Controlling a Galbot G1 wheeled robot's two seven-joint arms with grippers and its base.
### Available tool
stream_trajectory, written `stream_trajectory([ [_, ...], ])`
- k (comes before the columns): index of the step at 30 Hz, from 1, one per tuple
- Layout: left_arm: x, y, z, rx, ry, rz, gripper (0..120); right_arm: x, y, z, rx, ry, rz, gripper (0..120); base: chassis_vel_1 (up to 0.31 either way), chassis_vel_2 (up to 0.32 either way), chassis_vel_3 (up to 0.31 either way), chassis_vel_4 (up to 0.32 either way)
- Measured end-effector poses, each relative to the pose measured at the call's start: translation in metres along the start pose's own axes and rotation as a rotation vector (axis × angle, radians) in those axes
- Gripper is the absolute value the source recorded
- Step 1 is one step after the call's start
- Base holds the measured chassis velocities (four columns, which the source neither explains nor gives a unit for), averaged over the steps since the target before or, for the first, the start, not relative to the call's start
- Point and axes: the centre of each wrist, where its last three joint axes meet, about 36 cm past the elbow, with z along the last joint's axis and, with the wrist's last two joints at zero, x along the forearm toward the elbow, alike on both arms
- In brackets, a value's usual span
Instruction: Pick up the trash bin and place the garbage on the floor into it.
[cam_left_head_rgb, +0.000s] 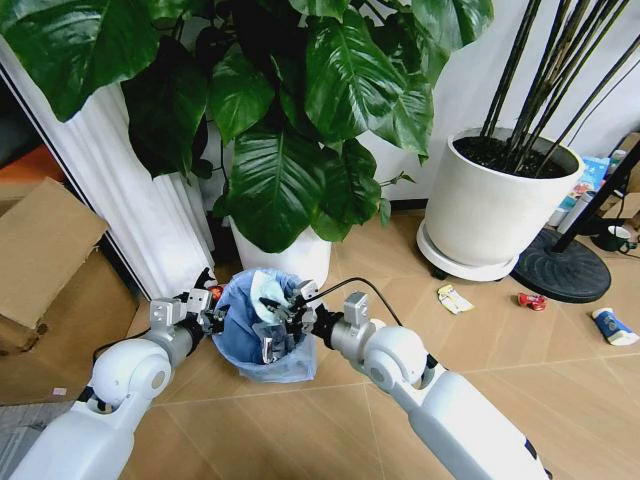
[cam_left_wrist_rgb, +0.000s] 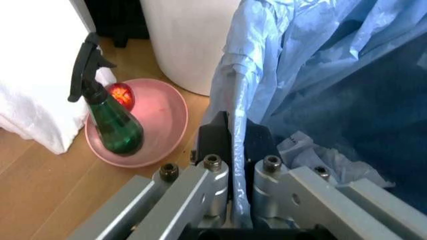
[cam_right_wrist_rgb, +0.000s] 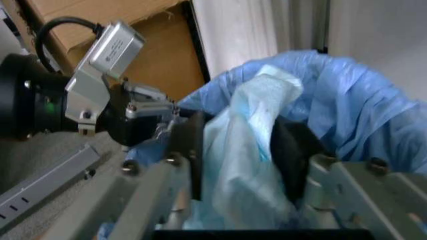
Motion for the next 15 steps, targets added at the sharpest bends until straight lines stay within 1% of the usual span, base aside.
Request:
stream_trajectory([
  [1,0.0003,0.0005,-0.0002,-0.001,-0.002,-0.005,0,-0.001,0.0004,0.0008,-0.001,0.002,-0.001,41,0.0,0.0,0.0,0.0],
  [3,0.0003,0.0007,-0.0003,-0.001,-0.003,-0.006,0,-0.0013,0.0006,0.001,-0.001,0.003,-0.001,43,0.0,0.0,0.0,0.0],
  [4,0.0006,0.0009,-0.0006,0.0,-0.005,-0.007,0,-0.0023,0.0009,0.0015,-0.003,0.003,0.0,49,0.0,0.0,0.0,0.0],
  [5,0.0008,0.0009,-0.0009,0.0,-0.007,-0.007,0,-0.0029,0.0011,0.0016,-0.003,0.001,0.001,52,0.0,0.0,0.0,0.0],
  [7,0.0008,0.0009,-0.0013,0.001,-0.009,-0.007,0,-0.0038,0.0009,0.0005,-0.002,-0.007,0.009,63,0.0,0.0,0.0,0.0],
  [8,0.0008,0.0009,-0.0013,0.001,-0.009,-0.007,0,-0.0038,0.0009,0.0005,-0.002,-0.007,0.009,63,0.0,0.0,0.0,0.0],
  [12,0.0002,0.0006,-0.0012,0.004,-0.011,-0.005,0,-0.0018,-0.0019,-0.0049,-0.002,-0.029,0.028,81,0.0,0.0,0.0,0.0],
  [13,0.0002,0.0006,-0.0012,0.004,-0.011,-0.005,0,-0.0018,-0.0019,-0.0049,-0.002,-0.029,0.028,81,0.0,0.0,0.0,0.0],
  [14,0.0,0.0006,-0.001,0.005,-0.01,-0.005,0,-0.0009,-0.0023,-0.0063,-0.002,-0.035,0.03,84,0.0,0.0,0.0,0.0],
  [15,-0.0004,0.0007,-0.0007,0.005,-0.01,-0.006,0,0.0004,-0.0026,-0.0083,-0.002,-0.044,0.033,90,0.0,0.0,0.0,0.0],
])
